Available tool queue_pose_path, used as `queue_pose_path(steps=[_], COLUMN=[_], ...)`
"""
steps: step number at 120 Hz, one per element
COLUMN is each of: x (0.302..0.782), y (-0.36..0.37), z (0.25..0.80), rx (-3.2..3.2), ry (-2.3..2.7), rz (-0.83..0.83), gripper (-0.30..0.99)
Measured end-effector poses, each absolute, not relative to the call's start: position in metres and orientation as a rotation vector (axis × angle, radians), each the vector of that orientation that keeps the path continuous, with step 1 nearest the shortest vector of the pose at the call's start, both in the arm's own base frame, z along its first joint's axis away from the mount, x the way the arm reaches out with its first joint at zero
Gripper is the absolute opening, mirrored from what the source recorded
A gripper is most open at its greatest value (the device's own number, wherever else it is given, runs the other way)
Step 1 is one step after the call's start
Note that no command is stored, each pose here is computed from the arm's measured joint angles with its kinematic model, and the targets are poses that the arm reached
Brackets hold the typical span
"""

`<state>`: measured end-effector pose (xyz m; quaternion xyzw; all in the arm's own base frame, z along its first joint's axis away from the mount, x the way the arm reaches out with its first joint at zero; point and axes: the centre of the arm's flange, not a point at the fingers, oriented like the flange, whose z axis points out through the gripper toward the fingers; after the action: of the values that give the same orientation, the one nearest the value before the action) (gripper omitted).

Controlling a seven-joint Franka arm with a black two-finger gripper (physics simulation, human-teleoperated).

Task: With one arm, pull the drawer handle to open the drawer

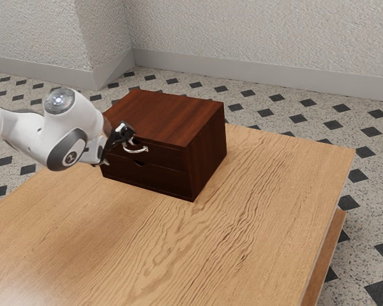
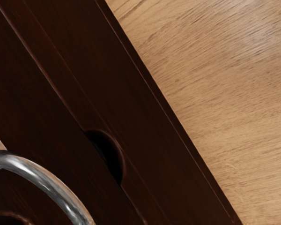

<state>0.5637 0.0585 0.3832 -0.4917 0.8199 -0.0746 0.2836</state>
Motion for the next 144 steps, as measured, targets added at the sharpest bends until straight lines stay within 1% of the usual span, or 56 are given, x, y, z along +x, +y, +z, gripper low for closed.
queue_pose_path(steps=[31, 58, 144], x=[0.569, 0.571, 0.528], y=[0.055, 0.057, 0.062], z=[0.368, 0.364, 0.361], rx=[-1.307, -1.315, -1.362], ry=[2.213, 2.209, 2.238], rz=[-0.18, -0.179, -0.198], gripper=[0.7, 0.69, 0.69])
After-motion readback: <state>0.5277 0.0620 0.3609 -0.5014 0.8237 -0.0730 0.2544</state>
